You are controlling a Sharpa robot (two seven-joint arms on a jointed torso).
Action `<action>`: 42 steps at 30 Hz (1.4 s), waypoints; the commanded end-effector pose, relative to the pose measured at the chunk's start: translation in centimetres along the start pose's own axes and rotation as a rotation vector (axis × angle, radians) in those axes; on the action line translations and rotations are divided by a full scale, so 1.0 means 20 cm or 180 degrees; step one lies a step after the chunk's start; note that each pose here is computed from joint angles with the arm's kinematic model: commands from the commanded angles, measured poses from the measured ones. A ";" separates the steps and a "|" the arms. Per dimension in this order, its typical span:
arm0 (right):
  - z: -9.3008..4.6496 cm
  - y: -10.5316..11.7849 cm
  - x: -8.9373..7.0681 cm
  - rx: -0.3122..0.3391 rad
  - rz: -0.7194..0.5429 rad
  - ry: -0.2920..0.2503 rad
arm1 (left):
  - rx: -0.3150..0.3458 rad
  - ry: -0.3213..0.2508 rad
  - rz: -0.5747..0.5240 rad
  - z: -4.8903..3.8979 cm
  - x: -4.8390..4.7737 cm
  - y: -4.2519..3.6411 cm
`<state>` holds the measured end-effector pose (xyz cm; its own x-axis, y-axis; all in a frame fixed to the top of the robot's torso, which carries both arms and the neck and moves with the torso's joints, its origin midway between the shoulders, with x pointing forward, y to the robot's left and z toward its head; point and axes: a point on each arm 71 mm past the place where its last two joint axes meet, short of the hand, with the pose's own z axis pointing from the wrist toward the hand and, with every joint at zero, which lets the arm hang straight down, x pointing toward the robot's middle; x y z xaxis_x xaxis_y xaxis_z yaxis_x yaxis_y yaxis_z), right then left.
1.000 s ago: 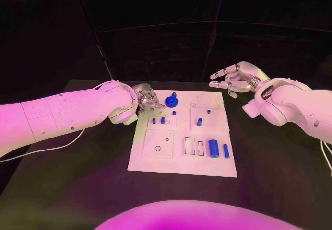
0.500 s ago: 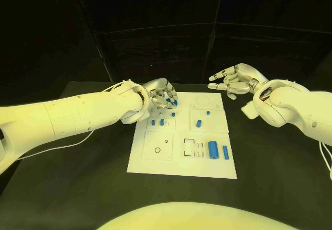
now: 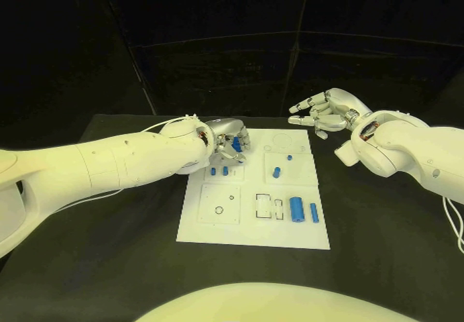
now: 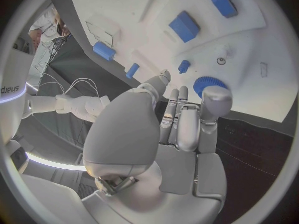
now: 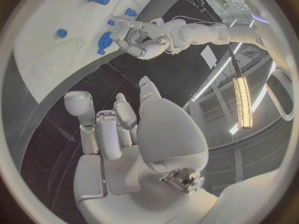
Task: Assemble the parts on the task board
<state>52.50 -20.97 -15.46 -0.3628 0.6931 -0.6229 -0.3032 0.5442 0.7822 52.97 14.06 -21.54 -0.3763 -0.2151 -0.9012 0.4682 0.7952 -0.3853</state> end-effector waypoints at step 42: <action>0.02 0.02 0.02 -0.0057 0.0017 0.0035 | -0.0154 0.0428 0.0525 0.059 0.064 -0.001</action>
<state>52.58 -20.51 -15.48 -0.3679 0.6913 -0.6219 -0.3079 0.5405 0.7830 53.57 13.09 -22.52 -0.3806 -0.0324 -0.9242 0.4967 0.8358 -0.2339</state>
